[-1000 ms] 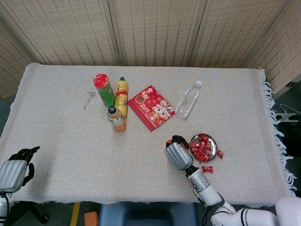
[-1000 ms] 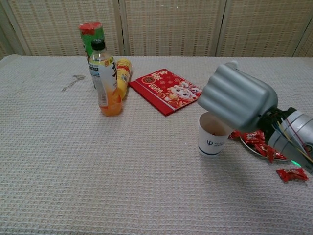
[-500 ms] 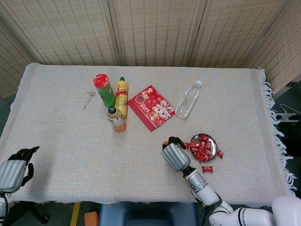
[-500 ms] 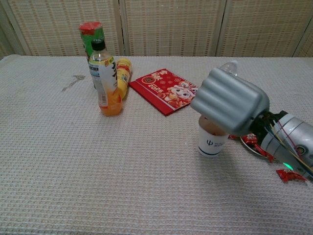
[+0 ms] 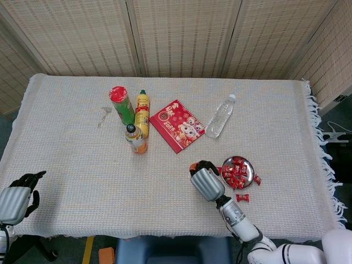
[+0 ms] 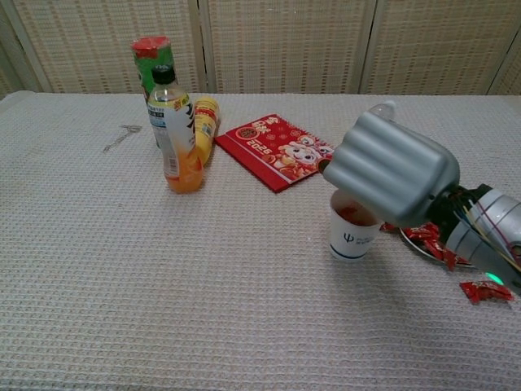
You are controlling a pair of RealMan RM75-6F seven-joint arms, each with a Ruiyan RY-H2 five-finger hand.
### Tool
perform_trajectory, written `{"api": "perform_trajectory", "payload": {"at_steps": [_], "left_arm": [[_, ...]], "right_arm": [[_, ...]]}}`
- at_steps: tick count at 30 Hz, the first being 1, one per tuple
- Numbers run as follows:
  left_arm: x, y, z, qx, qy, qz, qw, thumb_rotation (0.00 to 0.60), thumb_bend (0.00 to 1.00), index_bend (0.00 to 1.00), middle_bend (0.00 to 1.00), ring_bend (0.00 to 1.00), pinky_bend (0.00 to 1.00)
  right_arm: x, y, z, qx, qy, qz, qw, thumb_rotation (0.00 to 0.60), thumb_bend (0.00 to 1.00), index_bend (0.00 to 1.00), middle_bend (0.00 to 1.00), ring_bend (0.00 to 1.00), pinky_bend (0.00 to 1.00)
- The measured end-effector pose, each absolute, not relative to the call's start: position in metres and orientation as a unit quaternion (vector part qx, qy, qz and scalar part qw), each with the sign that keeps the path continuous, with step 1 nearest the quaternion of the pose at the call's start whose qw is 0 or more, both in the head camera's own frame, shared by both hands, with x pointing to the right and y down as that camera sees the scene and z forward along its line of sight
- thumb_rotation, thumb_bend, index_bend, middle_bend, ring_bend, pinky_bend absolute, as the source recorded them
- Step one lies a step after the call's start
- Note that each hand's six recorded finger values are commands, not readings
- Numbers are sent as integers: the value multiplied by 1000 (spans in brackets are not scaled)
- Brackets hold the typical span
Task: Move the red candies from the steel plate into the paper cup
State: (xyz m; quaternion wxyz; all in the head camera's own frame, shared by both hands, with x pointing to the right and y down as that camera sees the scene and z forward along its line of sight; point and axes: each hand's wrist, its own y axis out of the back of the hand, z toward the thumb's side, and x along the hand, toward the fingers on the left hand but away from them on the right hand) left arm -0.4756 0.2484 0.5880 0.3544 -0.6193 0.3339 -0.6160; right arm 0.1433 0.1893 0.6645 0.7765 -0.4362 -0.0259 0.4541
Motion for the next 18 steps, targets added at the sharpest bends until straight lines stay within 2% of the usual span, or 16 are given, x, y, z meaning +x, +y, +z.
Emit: {"api": "perform_trajectory", "payload": {"at_steps": [9,11,13,18], "left_arm": [[-477,248,587,-618,337,-615,354,600,744,146,229,178,331],[-477,248,586,-619,337,-615,355,600,742,146,229,178,331],[-476,248,587,-619,336,-615,354,600,740,146,229,178,331],[-475,248,589,-620,334,-616,355,600,740,146,229,178,331]], "right_arm": [[145,187,659,-438,-38,454,775,600,442,343,516,551,883],[150,185,656,-439,-45,457,772,600,388,309,484,536,881],[158,182,652,-441,-54,465,766,600,287,241,416,498,870],[187,172,645,-433,-57,490,754,600,188,94,287,423,843]]}}
